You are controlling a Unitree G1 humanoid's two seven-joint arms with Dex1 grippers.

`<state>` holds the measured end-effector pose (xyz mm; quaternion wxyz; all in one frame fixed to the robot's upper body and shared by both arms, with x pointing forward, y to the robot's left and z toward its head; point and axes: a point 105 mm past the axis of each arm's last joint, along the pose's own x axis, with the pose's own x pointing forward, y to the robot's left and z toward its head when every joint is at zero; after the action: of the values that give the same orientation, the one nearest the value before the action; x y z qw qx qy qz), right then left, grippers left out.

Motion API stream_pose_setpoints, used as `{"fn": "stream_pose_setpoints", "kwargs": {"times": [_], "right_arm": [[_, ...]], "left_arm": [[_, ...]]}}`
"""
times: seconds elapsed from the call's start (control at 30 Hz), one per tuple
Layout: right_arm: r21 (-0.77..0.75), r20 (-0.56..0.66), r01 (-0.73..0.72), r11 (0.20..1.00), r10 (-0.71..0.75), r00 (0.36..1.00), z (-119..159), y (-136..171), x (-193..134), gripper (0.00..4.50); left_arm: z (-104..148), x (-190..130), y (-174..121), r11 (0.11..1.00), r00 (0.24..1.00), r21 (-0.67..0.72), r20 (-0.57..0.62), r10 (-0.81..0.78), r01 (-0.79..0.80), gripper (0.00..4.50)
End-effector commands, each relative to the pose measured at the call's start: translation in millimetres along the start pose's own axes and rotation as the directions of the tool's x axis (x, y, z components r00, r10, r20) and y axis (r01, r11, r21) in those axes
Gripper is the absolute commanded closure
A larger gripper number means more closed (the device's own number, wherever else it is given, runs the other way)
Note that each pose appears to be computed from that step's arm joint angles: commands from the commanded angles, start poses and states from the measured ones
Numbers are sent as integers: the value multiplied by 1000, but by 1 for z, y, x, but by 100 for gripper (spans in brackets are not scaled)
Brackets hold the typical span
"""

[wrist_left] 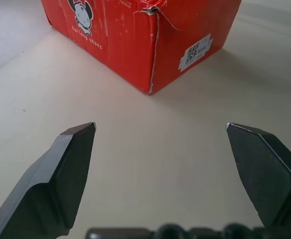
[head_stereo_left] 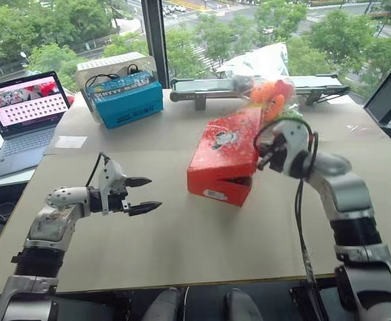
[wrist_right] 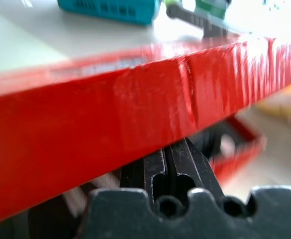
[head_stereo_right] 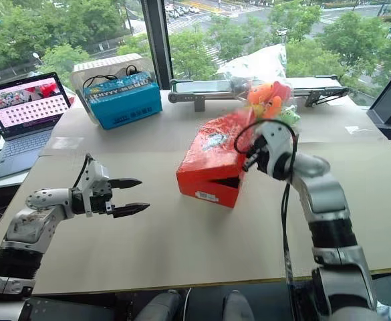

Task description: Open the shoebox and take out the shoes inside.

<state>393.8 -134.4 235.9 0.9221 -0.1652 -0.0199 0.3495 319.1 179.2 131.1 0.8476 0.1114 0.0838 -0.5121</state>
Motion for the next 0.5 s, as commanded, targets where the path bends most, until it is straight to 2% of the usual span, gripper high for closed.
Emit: {"fn": "stream_pose_setpoints", "kwargs": {"times": [0.03, 0.2, 0.3, 0.37, 0.5], "right_arm": [[-121, 60, -100, 988, 108, 992, 49, 19, 41, 443], [-181, 70, -200, 963, 215, 974, 83, 57, 95, 443], [-250, 26, -293, 923, 309, 951, 85, 101, 129, 443], [-260, 14, -316, 912, 331, 943, 83, 113, 138, 443], [-241, 30, -331, 912, 348, 937, 81, 112, 138, 443]], "left_arm": [[12, 1, 0, 999, 999, 48, 34, 1, -2, 0], [12, 3, -1, 999, 999, 48, 38, -1, -1, 0], [11, 5, -4, 999, 999, 47, 41, -5, 3, 0], [12, 5, -5, 999, 999, 47, 43, -7, 5, 0], [12, 1, -6, 999, 999, 45, 42, 1, -3, 0]]}}
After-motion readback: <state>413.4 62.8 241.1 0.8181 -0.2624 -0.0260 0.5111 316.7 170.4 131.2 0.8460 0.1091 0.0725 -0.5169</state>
